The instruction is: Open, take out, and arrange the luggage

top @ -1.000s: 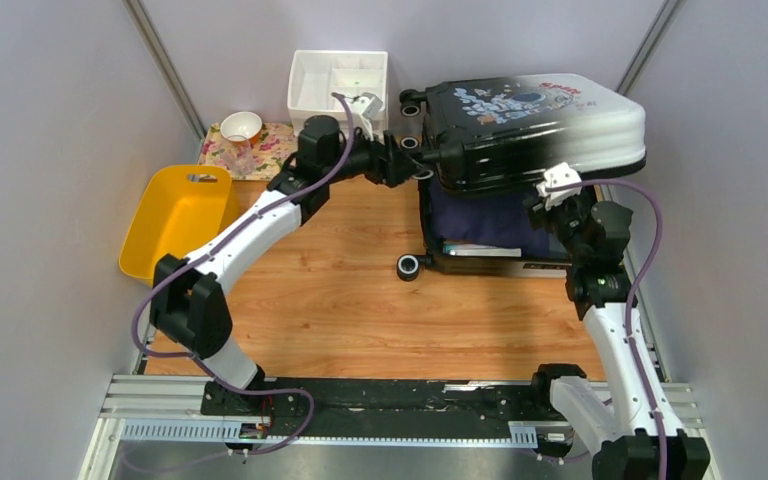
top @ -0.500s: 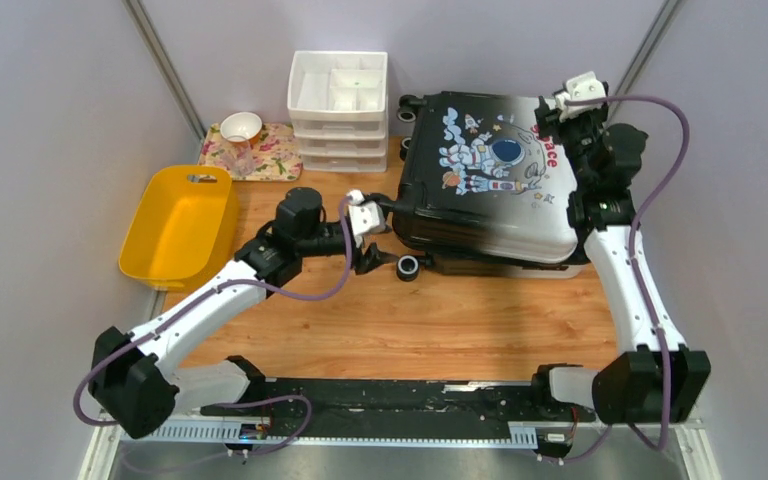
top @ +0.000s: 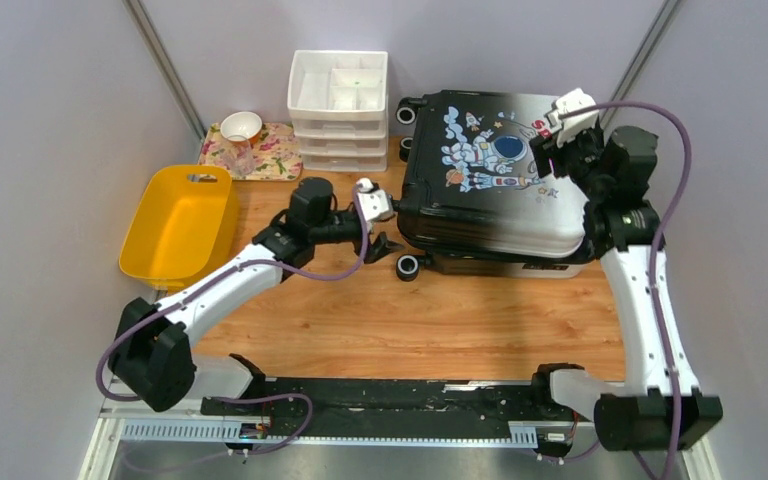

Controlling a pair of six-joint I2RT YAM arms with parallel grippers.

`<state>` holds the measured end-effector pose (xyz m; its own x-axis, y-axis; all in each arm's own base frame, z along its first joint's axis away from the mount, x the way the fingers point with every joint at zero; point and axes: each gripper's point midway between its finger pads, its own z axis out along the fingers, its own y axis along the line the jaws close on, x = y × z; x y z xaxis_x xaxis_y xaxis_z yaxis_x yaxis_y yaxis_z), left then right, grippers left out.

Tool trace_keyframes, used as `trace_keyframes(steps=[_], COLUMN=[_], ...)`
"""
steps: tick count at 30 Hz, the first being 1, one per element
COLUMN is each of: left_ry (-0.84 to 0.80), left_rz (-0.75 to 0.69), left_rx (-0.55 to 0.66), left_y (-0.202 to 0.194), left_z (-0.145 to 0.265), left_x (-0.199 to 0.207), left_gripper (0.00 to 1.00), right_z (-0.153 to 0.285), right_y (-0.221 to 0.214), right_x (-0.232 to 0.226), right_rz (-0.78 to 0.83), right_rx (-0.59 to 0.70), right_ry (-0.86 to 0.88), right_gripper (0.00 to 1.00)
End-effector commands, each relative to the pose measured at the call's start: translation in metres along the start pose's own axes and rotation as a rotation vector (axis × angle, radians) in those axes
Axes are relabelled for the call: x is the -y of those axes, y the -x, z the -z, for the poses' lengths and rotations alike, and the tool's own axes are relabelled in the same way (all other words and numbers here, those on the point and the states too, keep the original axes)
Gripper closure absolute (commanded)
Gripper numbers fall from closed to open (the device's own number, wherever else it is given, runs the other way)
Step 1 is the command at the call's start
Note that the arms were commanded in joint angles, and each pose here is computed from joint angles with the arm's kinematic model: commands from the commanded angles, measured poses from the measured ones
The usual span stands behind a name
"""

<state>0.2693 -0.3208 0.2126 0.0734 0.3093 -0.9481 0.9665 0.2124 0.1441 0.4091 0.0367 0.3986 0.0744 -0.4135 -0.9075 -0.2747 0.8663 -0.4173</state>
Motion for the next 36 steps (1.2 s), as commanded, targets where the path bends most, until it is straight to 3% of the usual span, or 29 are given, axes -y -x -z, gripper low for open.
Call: trace_keyframes(steps=[1, 2, 6, 9, 12, 22, 36], left_ry=[0.004, 0.005, 0.015, -0.018, -0.063, -0.153, -0.154], left_rz=[-0.018, -0.096, -0.179, -0.256, -0.292, -0.327, -0.359], left_rx=[0.089, 0.066, -0.030, -0.079, -0.068, -0.145, -0.231], left_y=[0.057, 0.054, 0.033, 0.027, 0.033, -0.004, -0.040], left_z=[0.050, 0.055, 0.063, 0.057, 0.046, 0.009, 0.003], left_x=[-0.027, -0.034, -0.061, -0.076, -0.085, -0.078, -0.078], left_gripper=[0.19, 0.19, 0.18, 0.18, 0.18, 0.18, 0.21], right_z=[0.075, 0.089, 0.132, 0.155, 0.167, 0.176, 0.180], right_y=[-0.021, -0.023, -0.058, -0.089, -0.099, -0.115, -0.119], right_x=[-0.061, -0.077, -0.133, -0.158, -0.166, -0.169, -0.175], right_rz=[-0.032, -0.061, -0.143, -0.190, -0.203, -0.201, -0.203], right_rx=[-0.137, -0.138, -0.232, -0.313, -0.333, -0.386, -0.402], right_ry=[0.251, 0.307, 0.515, 0.569, 0.571, 0.568, 0.598], right_gripper=[0.34, 0.34, 0.35, 0.35, 0.35, 0.36, 0.36])
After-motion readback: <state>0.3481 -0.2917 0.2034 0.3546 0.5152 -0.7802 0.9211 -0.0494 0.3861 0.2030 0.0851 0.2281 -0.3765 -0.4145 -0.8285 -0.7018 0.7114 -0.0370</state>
